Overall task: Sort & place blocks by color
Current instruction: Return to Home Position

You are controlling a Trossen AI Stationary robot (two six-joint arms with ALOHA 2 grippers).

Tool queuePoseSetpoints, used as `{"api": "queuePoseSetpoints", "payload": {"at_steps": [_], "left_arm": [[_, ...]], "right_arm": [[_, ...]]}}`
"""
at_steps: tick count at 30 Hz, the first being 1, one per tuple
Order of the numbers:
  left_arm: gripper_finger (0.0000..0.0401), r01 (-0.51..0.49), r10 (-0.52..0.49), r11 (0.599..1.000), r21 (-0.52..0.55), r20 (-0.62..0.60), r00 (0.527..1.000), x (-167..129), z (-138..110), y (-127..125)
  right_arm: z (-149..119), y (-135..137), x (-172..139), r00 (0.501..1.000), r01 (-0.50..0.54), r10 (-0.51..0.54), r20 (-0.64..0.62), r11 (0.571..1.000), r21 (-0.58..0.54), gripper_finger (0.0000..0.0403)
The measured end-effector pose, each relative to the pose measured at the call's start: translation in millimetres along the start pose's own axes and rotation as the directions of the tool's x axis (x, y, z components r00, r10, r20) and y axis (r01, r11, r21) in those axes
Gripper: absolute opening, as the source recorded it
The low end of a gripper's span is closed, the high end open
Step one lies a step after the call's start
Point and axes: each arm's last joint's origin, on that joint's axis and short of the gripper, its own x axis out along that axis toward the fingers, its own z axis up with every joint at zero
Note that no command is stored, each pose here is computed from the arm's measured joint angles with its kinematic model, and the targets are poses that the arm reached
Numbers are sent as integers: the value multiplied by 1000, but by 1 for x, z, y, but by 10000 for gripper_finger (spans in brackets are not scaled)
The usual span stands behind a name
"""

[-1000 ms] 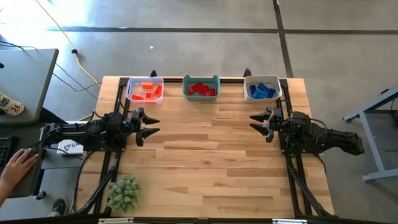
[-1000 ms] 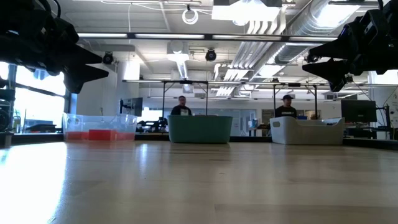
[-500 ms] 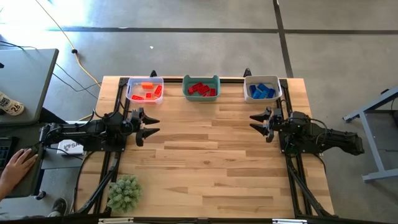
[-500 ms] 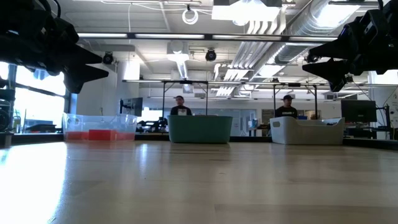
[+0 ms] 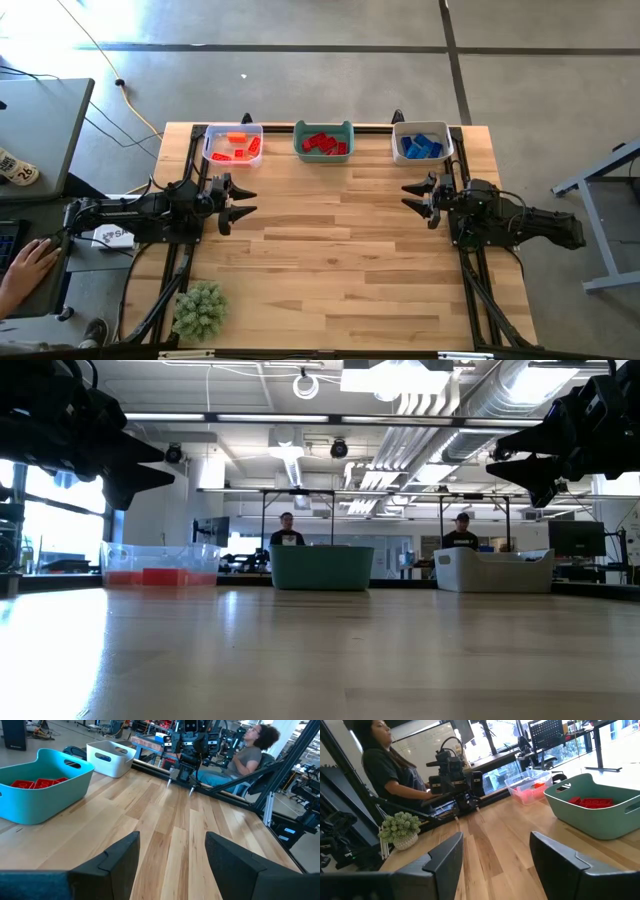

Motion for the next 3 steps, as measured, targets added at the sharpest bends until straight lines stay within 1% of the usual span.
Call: {"api": "queuePoseSetpoints", "payload": {"at_steps": [3], "left_arm": [[214,0,0,1000,0,0,1000,0,0,0]], "right_arm": [[0,0,0,1000,0,0,0,1000,0,217]]}}
